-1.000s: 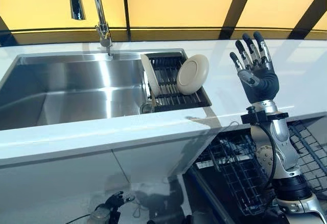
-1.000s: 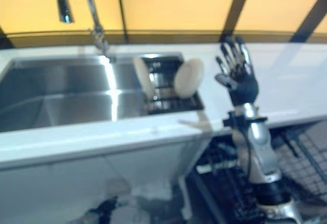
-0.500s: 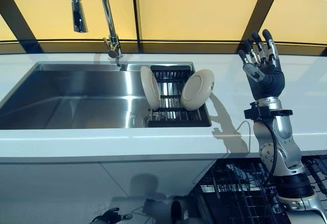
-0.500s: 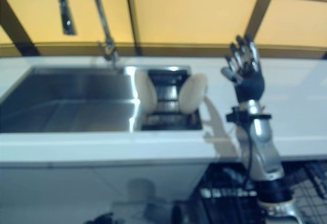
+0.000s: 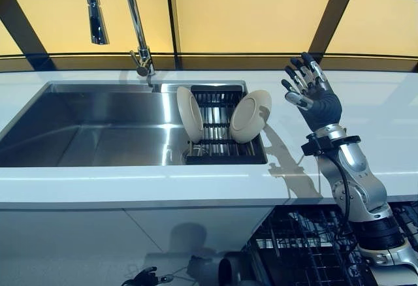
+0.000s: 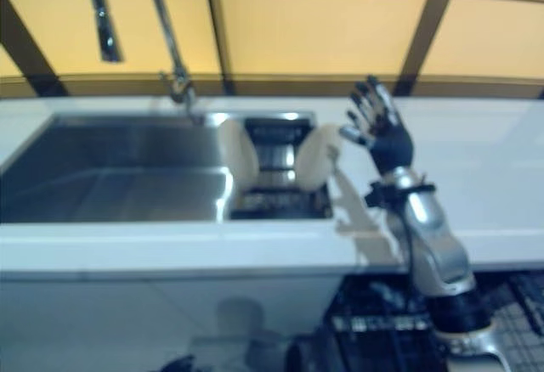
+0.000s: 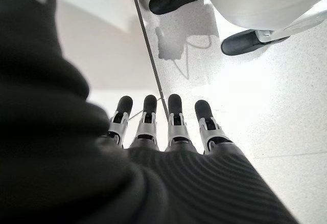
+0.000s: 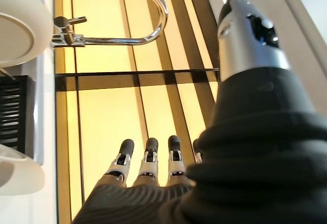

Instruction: Take plates into dishwasher

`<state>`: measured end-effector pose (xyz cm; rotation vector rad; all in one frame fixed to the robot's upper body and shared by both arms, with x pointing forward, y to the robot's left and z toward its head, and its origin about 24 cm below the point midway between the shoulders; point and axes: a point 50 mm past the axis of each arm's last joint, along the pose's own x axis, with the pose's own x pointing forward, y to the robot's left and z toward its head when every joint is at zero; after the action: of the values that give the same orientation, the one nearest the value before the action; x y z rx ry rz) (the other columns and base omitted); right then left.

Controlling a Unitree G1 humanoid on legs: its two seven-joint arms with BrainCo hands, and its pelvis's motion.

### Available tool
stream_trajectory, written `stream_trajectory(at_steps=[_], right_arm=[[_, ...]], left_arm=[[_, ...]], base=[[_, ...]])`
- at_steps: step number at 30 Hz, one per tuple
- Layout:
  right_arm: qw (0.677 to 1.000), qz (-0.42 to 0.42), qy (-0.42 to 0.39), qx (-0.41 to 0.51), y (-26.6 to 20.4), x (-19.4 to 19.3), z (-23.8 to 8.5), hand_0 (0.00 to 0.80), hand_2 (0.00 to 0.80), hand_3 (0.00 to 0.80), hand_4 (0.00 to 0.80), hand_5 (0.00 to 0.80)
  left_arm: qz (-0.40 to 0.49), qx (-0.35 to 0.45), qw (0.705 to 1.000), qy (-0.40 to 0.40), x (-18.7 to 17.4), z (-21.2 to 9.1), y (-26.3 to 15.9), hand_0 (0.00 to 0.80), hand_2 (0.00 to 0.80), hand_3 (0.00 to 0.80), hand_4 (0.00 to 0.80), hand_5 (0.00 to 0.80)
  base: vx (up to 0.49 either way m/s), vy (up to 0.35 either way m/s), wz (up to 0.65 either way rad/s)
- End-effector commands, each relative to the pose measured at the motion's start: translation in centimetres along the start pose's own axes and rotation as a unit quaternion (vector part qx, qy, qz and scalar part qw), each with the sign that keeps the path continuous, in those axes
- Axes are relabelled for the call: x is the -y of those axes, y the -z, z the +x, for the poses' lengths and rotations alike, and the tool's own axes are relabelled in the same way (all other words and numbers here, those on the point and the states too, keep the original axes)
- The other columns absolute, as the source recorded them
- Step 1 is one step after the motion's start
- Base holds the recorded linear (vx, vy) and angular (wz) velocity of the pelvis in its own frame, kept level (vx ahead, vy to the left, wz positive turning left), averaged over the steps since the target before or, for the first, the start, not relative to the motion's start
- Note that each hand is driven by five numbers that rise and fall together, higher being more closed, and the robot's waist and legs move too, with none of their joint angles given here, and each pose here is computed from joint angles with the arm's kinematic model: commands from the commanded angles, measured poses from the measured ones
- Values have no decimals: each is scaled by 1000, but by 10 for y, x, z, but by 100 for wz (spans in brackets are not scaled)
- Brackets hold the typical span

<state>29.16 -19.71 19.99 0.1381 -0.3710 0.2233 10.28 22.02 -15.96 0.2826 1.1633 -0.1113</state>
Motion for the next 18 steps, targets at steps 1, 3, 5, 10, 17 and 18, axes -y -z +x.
stream_trajectory(at_steps=[1, 3, 5, 10, 17, 18], right_arm=[[999, 8, 43, 3, -10, 18, 0, 0, 0, 0, 0, 0], [998, 8, 67, -11, -9, 29, -5, 0, 0, 0, 0, 0], [995, 15, 92, -30, -6, 41, -8, 0, 0, 0, 0, 0], [991, -6, 123, -51, -1, 58, -4, 0, 0, 0, 0, 0], [984, -19, 160, -71, -1, 81, -3, 0, 0, 0, 0, 0], [983, -21, 164, -73, 0, 83, -4, 0, 0, 0, 0, 0]], left_arm=[[32, -3, 999, -15, -17, -2, 2, 0, 0, 0, 0, 0], [43, -1, 999, -7, -16, -1, -3, 0, 0, 0, 0, 0], [58, 0, 998, 0, -13, 0, -6, 0, 0, 0, 0, 0], [68, -15, 998, 2, -15, -1, -1, 0, 0, 0, 0, 0], [76, -27, 997, -7, -21, -1, 2, 0, 0, 0, 0, 0], [78, -28, 997, -8, -21, -1, 2, 0, 0, 0, 0, 0]], base=[[-9, 26, 53], [-44, 62, 57], [-68, 133, 56], [-33, 200, -4], [-12, 119, -18], [-23, 78, -3]])
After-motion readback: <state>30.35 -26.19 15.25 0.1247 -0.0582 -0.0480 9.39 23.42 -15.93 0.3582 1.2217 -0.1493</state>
